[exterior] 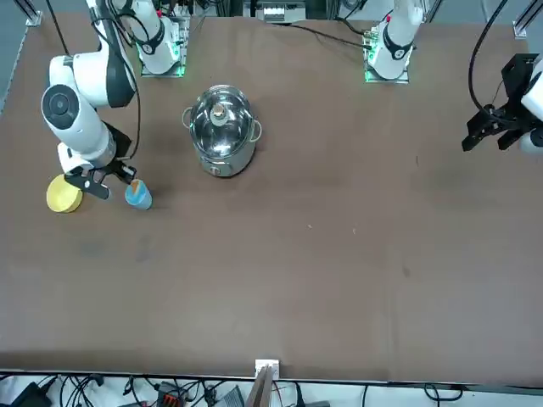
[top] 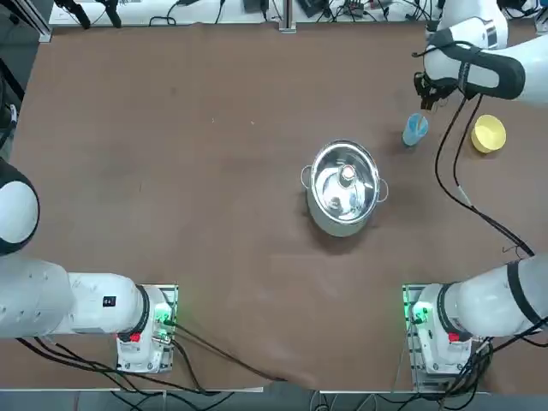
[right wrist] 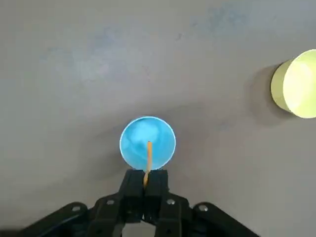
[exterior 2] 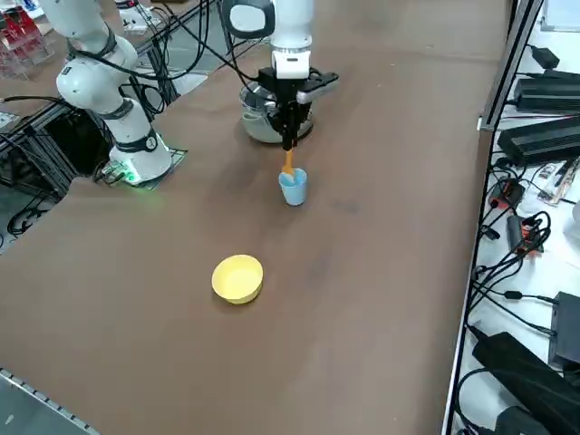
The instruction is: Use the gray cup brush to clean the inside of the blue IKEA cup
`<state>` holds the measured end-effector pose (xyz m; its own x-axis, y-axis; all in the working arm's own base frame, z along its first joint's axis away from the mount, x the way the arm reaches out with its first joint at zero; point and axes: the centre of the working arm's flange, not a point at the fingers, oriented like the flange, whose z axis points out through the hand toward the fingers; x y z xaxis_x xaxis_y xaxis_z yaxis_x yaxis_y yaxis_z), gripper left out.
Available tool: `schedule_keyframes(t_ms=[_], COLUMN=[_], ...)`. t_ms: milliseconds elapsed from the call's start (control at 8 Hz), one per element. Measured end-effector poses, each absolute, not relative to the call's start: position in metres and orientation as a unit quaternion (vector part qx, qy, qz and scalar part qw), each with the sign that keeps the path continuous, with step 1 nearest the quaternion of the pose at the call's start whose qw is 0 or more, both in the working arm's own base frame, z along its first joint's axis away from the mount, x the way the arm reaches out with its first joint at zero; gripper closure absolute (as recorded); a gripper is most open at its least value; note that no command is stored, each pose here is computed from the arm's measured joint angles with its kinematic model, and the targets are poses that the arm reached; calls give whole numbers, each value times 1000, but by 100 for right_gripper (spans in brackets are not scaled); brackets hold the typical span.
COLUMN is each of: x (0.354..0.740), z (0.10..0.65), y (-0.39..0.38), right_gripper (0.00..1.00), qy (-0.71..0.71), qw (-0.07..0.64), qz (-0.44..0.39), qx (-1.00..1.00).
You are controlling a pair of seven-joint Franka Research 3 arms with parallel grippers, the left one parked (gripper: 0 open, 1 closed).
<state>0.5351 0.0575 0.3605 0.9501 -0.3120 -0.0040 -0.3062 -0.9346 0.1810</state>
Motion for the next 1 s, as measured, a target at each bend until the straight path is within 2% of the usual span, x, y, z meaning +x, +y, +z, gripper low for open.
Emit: schedule_keyframes(t_ms=[1000], x=[541], z=[338], y=[41], right_gripper=[97], qy=[-161], qw=[103], qz=[-24], qx=[981])
